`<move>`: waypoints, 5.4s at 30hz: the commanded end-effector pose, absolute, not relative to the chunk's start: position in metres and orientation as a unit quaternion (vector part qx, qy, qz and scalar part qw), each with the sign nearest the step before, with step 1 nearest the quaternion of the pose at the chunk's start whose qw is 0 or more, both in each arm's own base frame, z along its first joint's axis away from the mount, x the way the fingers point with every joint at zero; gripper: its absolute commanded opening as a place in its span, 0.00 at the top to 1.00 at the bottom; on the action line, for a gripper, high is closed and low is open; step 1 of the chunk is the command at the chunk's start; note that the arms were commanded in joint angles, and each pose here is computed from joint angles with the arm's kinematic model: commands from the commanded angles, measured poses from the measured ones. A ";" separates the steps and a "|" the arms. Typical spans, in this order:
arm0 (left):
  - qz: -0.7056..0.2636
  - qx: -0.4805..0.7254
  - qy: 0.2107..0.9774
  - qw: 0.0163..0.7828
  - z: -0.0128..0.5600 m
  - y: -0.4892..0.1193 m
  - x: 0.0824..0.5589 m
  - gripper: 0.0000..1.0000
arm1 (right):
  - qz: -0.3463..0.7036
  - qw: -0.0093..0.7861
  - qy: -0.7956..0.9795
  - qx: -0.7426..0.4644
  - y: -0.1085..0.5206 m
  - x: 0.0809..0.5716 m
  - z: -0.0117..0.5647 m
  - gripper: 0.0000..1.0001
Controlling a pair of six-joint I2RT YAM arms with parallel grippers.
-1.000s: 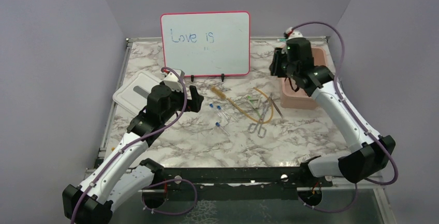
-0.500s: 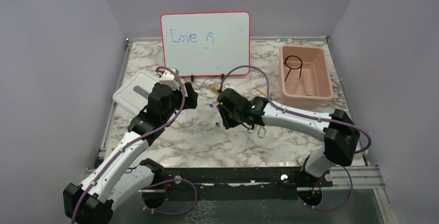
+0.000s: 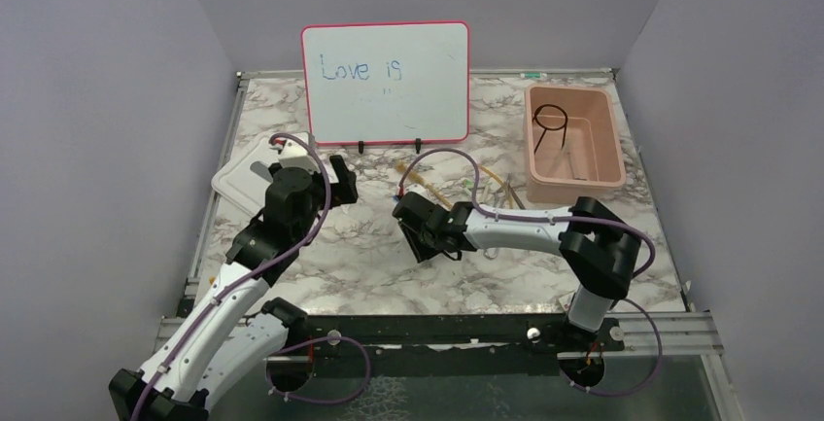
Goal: Organize the chemistry lab equipment
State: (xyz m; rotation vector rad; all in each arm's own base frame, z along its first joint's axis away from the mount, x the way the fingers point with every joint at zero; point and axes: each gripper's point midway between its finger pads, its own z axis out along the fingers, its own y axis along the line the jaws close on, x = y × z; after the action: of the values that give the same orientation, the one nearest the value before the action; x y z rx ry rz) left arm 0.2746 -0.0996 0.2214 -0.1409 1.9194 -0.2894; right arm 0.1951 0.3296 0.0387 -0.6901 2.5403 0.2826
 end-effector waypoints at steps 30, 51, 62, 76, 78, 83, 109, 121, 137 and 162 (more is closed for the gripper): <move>-0.409 0.022 0.827 0.385 0.204 -0.219 0.246 0.01 | 0.334 0.467 0.768 -0.284 0.350 0.188 0.118 0.89; -0.475 0.065 0.858 0.185 0.169 -0.248 0.195 0.48 | 0.305 0.516 0.689 -0.407 0.341 0.179 0.123 0.90; -0.450 0.060 0.869 0.199 0.158 -0.243 0.204 0.69 | 0.304 0.516 0.679 -0.425 0.342 0.177 0.120 0.91; -0.441 0.079 0.865 0.227 0.167 -0.243 0.213 1.00 | 0.295 0.498 0.715 -0.391 0.345 0.185 0.114 0.78; -0.411 0.076 0.871 0.258 0.169 -0.235 0.224 1.00 | 0.290 0.494 0.726 -0.381 0.343 0.187 0.111 0.66; -0.256 0.016 0.895 0.365 0.170 -0.185 0.268 1.00 | 0.305 0.502 0.728 -0.355 0.336 0.185 0.116 0.50; -0.021 -0.088 0.927 0.364 0.120 -0.107 0.290 1.00 | 0.238 0.507 0.769 -0.308 0.320 0.206 0.111 0.51; -0.040 -0.082 0.912 0.401 0.151 -0.112 0.301 1.00 | 0.235 0.505 0.772 -0.306 0.320 0.207 0.109 0.51; -0.018 -0.073 0.923 0.376 0.124 -0.110 0.302 1.00 | 0.232 0.503 0.775 -0.306 0.320 0.208 0.107 0.51; -0.008 -0.067 0.939 0.336 0.084 -0.115 0.301 1.00 | 0.238 0.492 0.773 -0.321 0.325 0.204 0.105 0.52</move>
State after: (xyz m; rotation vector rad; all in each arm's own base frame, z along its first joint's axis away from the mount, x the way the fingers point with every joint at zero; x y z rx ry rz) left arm 0.3008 -0.1131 0.0913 -0.1750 2.4447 -0.0076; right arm 0.2038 0.3179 0.0991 -0.7739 1.8818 0.5649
